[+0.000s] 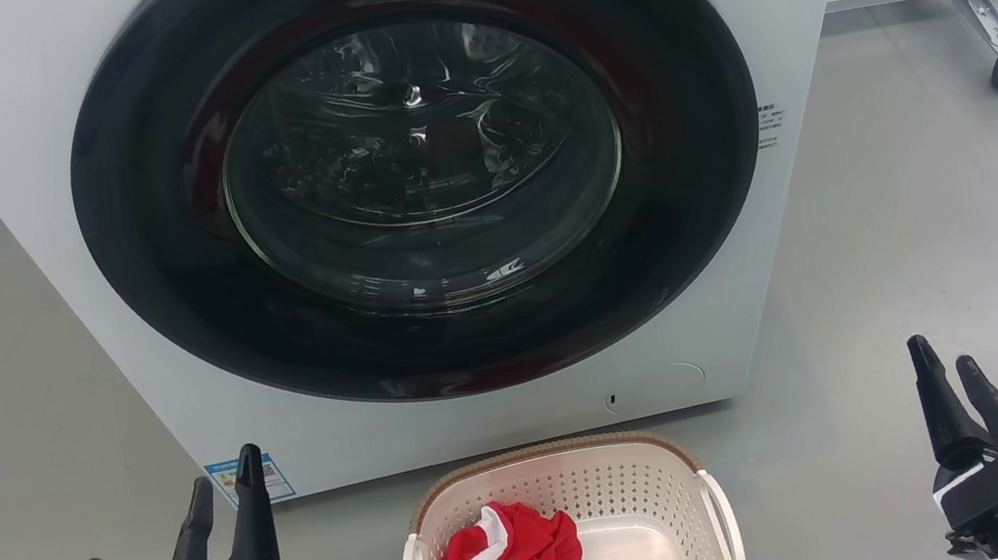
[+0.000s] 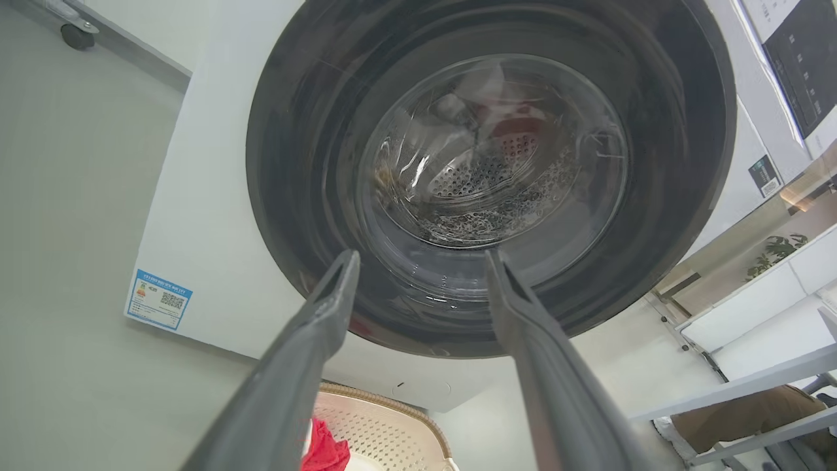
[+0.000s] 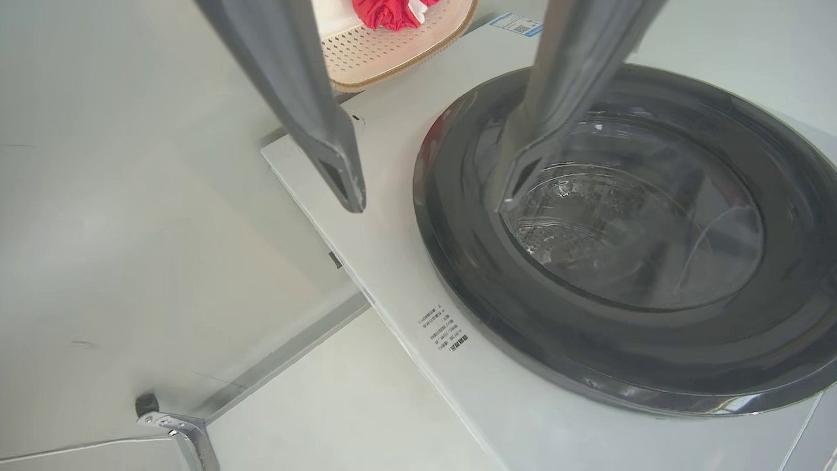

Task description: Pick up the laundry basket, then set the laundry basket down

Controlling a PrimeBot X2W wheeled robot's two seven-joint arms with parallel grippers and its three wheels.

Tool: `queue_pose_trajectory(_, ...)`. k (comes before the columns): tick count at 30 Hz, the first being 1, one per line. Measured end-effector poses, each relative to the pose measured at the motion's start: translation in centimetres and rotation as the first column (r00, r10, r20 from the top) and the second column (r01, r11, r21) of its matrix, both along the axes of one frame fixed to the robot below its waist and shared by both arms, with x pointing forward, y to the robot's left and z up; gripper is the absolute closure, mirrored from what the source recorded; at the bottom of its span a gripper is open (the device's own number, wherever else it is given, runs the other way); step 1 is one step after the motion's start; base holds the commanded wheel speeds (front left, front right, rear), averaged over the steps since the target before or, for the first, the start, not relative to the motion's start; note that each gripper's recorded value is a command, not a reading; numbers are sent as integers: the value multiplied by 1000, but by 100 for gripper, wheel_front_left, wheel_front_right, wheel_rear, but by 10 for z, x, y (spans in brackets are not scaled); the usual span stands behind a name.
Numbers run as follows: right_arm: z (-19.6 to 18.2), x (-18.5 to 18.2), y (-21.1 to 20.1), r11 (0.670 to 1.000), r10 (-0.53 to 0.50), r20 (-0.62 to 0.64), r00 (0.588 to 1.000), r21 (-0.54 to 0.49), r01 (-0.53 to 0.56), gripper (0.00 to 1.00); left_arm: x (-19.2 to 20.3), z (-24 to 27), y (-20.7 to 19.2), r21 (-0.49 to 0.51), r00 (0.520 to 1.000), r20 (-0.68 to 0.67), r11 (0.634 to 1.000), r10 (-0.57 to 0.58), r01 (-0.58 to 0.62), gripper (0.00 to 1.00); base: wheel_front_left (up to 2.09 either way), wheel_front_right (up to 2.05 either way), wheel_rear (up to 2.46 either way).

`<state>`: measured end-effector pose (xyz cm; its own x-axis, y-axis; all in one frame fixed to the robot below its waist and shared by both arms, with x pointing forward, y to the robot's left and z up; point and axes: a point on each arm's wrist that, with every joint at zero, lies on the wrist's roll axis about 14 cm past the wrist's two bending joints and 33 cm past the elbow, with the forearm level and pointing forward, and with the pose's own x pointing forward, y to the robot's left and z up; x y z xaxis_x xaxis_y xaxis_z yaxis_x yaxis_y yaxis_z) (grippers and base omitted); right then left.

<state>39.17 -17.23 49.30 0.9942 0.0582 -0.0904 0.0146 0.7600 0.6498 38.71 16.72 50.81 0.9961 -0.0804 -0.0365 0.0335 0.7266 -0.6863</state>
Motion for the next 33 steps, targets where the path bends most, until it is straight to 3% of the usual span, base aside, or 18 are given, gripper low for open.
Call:
queue_pose_trajectory(16,1,1,10,967,39,36,999,-251,-29,0,-2,2,-9,215,999,42,977,-23,13,0,0,0,0)
queue_pose_trajectory(33,4,1,23,881,94,87,992,-470,-42,0,-5,1,-13,394,997,79,919,-27,-6,0,0,0,0)
